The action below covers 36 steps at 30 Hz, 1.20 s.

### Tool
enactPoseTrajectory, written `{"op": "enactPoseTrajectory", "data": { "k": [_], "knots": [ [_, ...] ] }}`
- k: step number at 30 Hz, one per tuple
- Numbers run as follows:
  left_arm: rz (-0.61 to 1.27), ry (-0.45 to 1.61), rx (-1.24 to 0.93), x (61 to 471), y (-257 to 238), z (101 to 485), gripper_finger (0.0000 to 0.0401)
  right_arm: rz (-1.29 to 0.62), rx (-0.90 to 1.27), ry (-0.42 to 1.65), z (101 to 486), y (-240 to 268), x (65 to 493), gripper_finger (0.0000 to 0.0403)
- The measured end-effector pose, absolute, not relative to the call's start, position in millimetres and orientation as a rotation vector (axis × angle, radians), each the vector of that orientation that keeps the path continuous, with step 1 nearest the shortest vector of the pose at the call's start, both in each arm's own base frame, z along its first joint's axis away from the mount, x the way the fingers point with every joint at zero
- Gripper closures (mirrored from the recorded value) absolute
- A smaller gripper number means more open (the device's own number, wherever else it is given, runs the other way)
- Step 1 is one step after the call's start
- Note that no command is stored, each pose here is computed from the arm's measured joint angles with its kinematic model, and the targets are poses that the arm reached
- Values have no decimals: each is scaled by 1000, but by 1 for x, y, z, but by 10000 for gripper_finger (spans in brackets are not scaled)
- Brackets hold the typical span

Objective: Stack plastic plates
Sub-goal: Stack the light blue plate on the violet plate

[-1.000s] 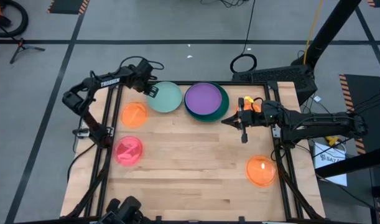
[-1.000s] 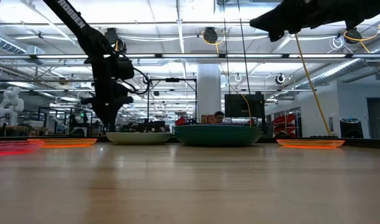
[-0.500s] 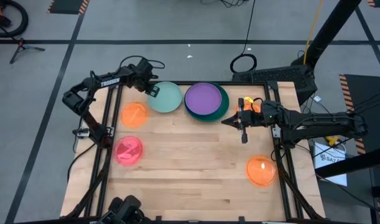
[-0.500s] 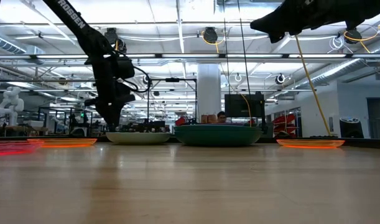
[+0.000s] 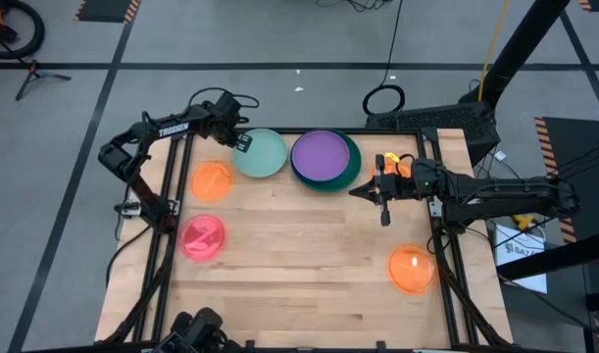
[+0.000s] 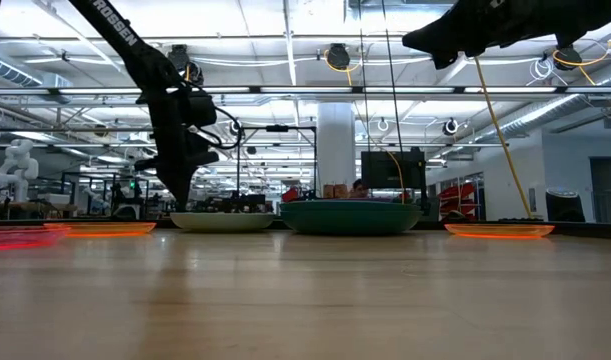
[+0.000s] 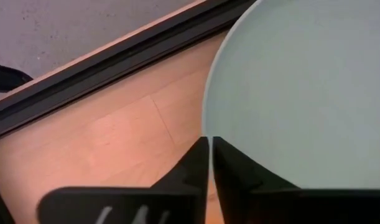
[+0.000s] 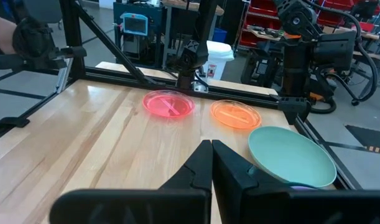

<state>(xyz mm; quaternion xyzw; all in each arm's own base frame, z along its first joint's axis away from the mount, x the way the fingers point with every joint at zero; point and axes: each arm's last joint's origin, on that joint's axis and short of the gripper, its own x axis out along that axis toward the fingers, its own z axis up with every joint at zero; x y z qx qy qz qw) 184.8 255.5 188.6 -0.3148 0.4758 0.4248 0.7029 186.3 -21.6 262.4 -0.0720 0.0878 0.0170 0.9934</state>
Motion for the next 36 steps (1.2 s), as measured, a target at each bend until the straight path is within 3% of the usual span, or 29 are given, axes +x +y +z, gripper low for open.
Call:
{"op": "enactPoseTrajectory", "data": {
  "k": [8, 14, 36],
  "knots": [
    [950, 1040, -695, 186, 257, 189, 288, 35, -142, 183, 262, -22, 186, 403],
    [964, 1016, -701, 186, 259, 190, 248, 34, -141, 184, 262, -22, 186, 403],
    [950, 1102, -719, 189, 274, 148, 238, 35, -137, 206, 260, -22, 186, 403]
  ]
}}
